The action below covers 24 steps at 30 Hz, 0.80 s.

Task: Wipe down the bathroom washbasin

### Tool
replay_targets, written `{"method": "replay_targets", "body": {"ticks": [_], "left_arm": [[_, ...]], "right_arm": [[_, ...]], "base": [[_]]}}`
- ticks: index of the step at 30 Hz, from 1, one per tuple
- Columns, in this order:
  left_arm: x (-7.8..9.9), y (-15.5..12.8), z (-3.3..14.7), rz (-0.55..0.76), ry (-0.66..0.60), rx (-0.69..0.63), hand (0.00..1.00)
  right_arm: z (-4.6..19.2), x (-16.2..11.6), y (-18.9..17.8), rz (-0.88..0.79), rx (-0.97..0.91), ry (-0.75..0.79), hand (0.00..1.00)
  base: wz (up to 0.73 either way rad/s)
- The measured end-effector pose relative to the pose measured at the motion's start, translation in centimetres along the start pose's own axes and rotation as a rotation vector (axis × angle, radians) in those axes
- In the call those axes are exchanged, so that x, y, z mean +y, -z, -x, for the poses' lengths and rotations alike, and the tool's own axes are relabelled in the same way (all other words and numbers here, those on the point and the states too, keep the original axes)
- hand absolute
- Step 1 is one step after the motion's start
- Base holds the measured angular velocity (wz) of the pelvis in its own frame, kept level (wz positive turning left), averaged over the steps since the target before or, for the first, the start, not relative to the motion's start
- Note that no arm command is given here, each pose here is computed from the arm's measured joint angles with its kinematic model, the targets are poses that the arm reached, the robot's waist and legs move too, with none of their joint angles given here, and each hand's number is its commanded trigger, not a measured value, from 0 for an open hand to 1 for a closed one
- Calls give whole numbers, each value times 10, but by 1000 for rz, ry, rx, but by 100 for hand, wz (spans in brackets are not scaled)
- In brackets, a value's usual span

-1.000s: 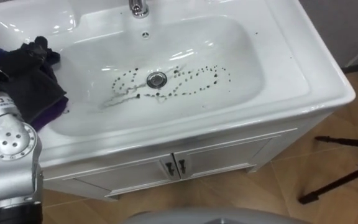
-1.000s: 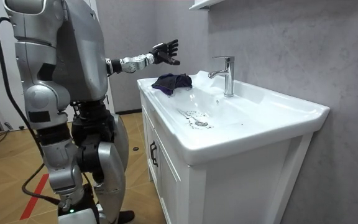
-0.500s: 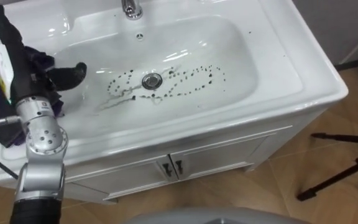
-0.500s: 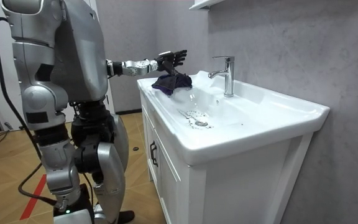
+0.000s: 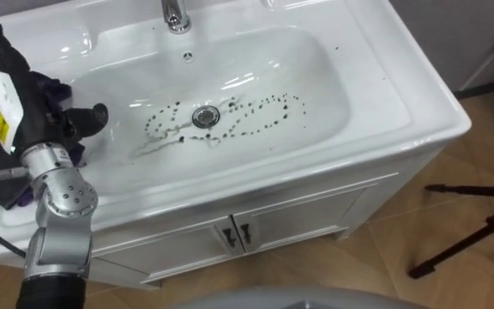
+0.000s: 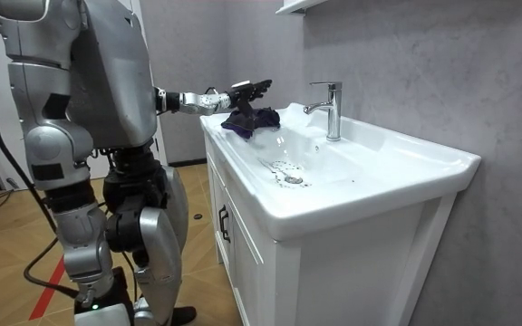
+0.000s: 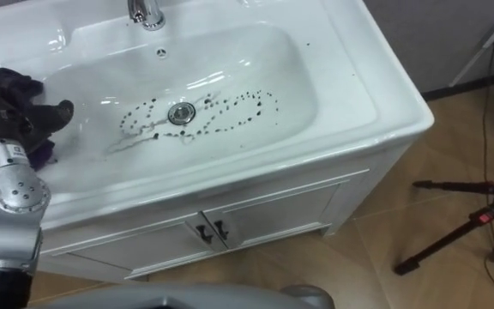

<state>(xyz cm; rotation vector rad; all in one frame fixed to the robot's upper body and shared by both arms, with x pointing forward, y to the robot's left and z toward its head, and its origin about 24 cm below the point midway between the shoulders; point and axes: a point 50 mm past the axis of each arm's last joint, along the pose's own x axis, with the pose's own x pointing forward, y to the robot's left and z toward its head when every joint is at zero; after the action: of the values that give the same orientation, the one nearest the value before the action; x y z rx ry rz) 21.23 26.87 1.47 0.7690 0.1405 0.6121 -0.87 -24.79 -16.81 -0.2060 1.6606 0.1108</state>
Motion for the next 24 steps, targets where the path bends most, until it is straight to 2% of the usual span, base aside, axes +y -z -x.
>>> {"method": "replay_targets", "body": {"ticks": [6,16,24], "left_arm": [[-5,16,3,-46,26,73,0],[-6,21,4,-65,17,103,0],[-14,48,14,-147,59,204,0]], "right_arm": [[0,0,0,5,8,5,0],[0,-1,-4,9,18,9,0],[0,-1,0,1,43,5,0]], "base": [[0],[0],[0]]}}
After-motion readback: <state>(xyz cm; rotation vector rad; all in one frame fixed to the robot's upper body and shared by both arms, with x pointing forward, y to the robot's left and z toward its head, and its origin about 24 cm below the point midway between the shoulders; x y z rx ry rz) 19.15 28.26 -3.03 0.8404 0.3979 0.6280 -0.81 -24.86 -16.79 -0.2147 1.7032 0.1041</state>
